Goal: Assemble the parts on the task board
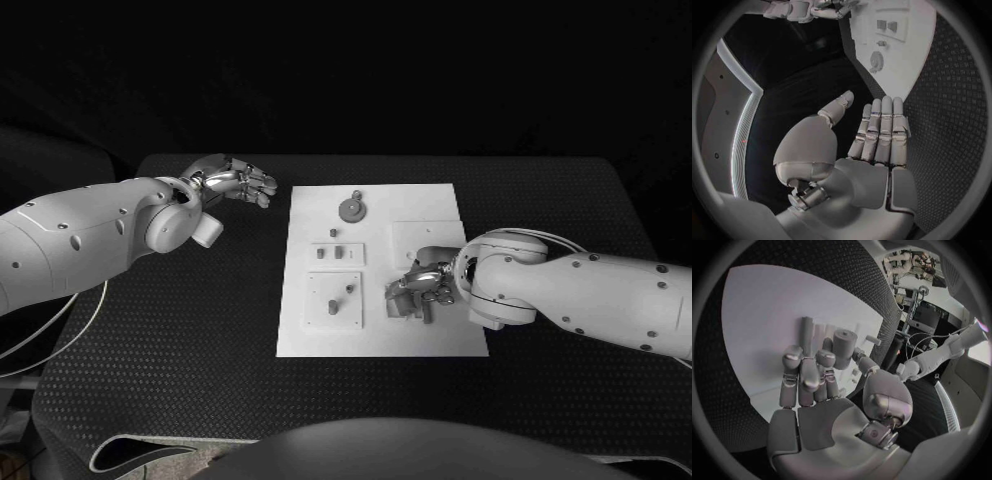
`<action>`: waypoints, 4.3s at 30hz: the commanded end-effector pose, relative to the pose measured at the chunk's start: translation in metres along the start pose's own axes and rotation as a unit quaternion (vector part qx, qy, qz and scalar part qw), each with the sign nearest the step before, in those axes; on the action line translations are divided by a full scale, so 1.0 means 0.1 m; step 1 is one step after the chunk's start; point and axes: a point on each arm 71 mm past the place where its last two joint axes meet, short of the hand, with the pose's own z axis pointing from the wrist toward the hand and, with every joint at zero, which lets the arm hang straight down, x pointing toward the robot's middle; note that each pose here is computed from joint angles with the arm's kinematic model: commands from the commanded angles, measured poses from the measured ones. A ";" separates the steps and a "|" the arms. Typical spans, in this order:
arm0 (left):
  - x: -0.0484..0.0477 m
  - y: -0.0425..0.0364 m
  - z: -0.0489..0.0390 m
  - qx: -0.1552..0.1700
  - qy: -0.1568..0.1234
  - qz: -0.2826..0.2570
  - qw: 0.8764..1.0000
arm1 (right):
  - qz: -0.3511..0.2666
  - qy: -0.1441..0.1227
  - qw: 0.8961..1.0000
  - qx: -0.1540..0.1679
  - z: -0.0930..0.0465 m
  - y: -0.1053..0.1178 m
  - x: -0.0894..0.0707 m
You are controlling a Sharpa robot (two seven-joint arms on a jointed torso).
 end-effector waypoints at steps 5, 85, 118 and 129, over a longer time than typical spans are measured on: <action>0.016 -0.016 0.006 0.004 0.006 -0.004 1.000 | -0.012 0.012 1.000 0.002 0.01 -0.02 0.04; -0.036 0.009 0.009 0.000 0.000 -0.003 1.000 | -0.033 -0.007 0.999 0.042 -0.32 -0.56 -0.19; -0.015 0.002 0.011 0.000 0.003 -0.004 1.000 | -0.022 0.027 0.999 0.032 -0.03 -0.39 0.12; -0.023 0.004 0.006 0.001 0.002 -0.003 1.000 | -0.031 0.024 0.999 0.037 0.00 -0.40 0.13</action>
